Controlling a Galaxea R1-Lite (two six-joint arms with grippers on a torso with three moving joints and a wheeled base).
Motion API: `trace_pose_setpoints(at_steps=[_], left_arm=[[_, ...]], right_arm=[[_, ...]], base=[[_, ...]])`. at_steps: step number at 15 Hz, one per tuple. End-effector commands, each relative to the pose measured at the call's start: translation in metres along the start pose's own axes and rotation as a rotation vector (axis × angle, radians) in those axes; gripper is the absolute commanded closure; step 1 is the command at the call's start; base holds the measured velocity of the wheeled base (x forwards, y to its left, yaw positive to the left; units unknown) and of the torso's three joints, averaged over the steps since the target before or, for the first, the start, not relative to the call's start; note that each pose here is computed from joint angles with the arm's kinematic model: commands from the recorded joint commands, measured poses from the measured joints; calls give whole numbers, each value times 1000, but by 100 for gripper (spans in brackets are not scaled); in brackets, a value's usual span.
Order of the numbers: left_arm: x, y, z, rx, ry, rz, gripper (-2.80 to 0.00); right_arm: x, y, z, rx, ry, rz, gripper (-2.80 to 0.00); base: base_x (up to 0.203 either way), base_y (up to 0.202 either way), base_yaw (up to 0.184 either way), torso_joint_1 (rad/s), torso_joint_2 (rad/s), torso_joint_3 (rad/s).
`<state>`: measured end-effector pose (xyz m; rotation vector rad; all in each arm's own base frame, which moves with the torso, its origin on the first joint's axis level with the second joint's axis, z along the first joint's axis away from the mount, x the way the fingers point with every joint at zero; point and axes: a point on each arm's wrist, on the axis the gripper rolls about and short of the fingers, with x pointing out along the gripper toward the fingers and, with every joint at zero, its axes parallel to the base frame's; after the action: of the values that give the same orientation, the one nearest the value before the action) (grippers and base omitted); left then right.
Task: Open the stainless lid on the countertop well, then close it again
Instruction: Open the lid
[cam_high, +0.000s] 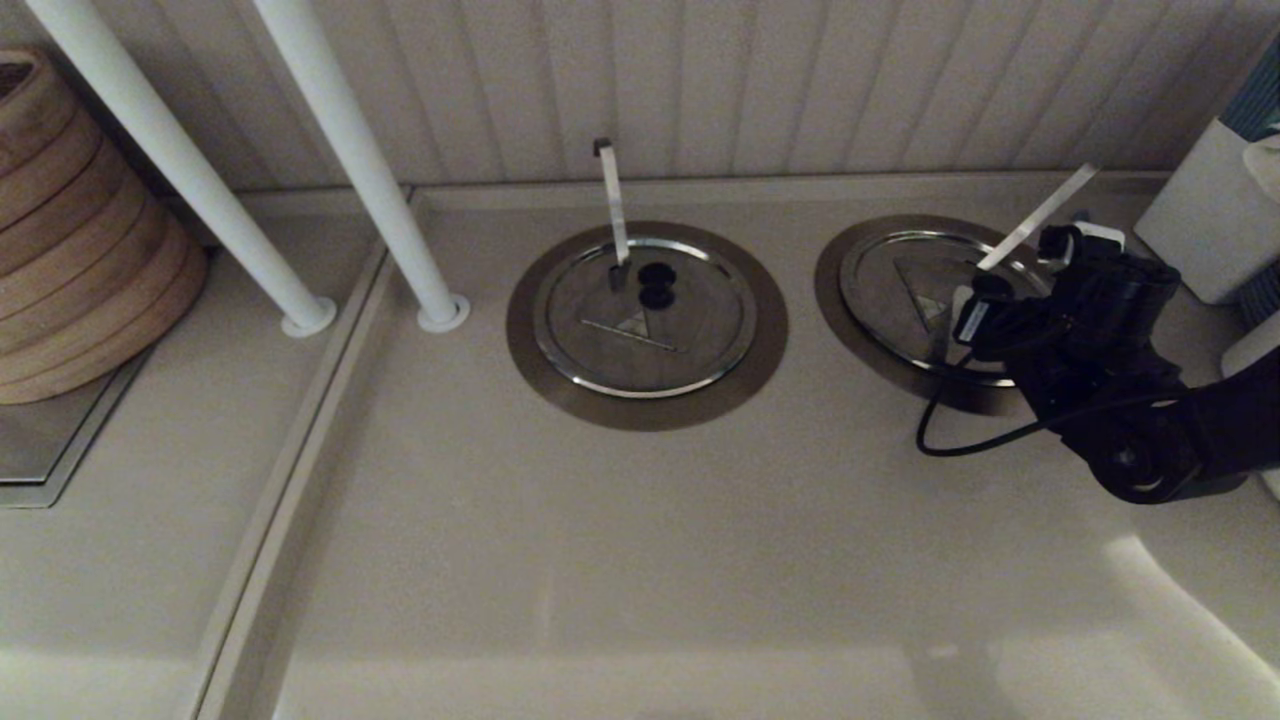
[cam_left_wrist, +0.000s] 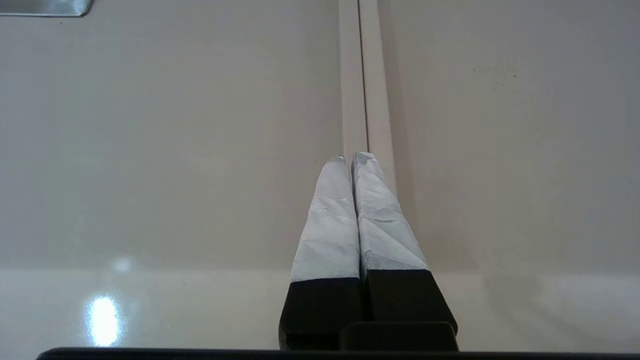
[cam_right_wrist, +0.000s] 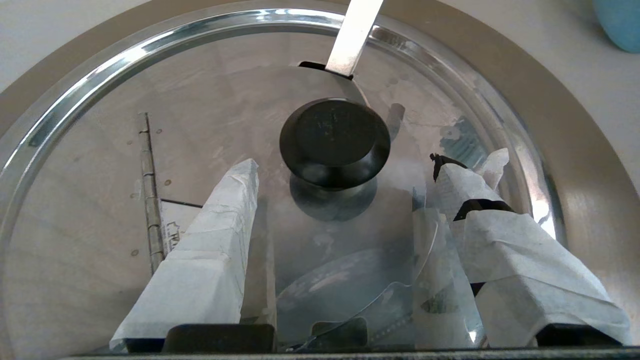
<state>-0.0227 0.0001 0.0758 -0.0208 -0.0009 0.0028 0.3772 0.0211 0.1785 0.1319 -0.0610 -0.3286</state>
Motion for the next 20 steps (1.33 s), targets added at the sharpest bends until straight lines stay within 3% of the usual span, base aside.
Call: trace_pose_setpoints(at_steps=[1, 20], left_arm=[[0, 0, 0, -1, -1, 0, 0], [0, 0, 0, -1, -1, 0, 0]], right_arm=[[-1, 1, 1, 4, -6, 2, -280], [7, 4, -6, 16, -9, 7, -280]], base=[[0, 0, 0, 0, 0, 0], [0, 0, 0, 0, 0, 0]])
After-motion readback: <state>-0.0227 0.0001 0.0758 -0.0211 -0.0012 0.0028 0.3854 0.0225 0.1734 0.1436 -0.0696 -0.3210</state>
